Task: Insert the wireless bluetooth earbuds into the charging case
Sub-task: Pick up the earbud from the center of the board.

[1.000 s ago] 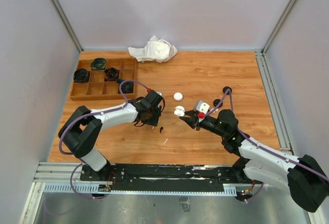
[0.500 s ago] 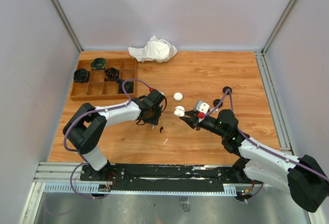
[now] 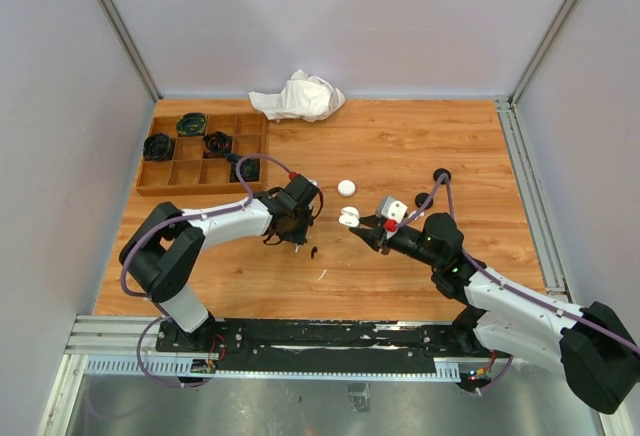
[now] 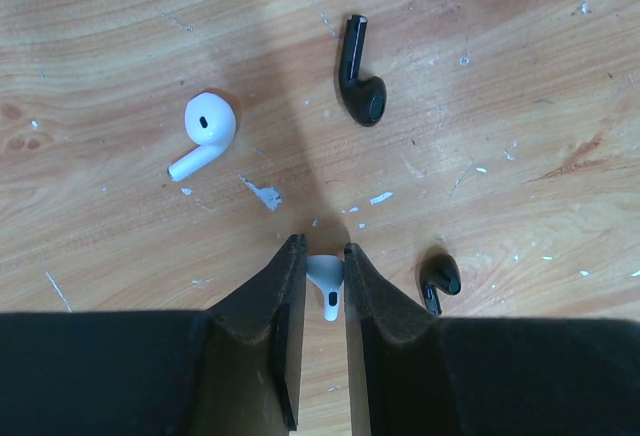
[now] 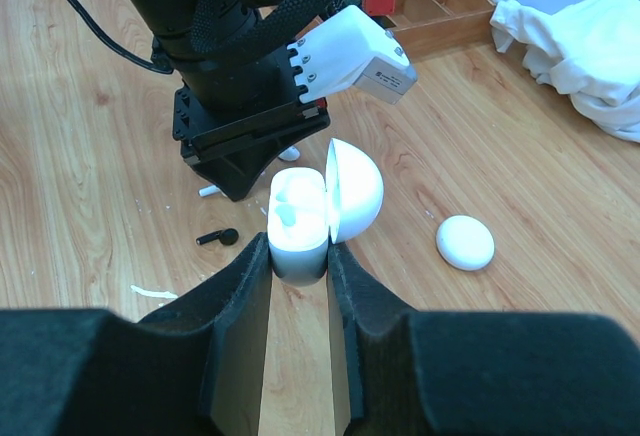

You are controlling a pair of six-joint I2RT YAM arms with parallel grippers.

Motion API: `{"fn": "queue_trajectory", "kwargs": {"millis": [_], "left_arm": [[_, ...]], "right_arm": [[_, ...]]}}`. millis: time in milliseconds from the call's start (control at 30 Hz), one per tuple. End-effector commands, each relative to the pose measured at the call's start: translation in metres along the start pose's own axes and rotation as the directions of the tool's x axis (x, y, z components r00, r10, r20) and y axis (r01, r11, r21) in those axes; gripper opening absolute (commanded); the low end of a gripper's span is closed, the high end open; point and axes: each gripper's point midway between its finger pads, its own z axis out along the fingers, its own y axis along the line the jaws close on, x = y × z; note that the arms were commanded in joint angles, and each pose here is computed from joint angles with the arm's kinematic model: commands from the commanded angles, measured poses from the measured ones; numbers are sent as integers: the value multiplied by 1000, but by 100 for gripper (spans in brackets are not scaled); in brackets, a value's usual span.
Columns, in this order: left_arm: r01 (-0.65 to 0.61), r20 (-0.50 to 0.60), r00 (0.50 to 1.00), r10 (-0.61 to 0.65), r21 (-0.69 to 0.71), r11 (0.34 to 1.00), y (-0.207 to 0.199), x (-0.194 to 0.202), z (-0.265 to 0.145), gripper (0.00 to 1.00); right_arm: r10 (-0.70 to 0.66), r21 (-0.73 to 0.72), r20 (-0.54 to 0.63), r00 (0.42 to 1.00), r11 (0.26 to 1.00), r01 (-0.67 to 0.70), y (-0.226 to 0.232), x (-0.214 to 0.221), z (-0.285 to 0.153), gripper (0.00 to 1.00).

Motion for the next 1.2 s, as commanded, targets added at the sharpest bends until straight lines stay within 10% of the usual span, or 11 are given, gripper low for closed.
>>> {"fn": "queue_trajectory", "kwargs": {"millis": [0,400,1167], "left_arm": [[5,25,1000,-6,20,1000,-3,-2,-11,20],[98,314,939,-137,137,986,-14,-57,-60,16],[144,660,587,-468,484,863,-49,-109,-178,15]], "right_arm": [[-25,-17,27,999,1000,25,5,-11,3,7],[-61,-16,33,998,998,61,5,-10,12,7],[-91,105,148,985,992,76,-8,-21,36,8]]}}
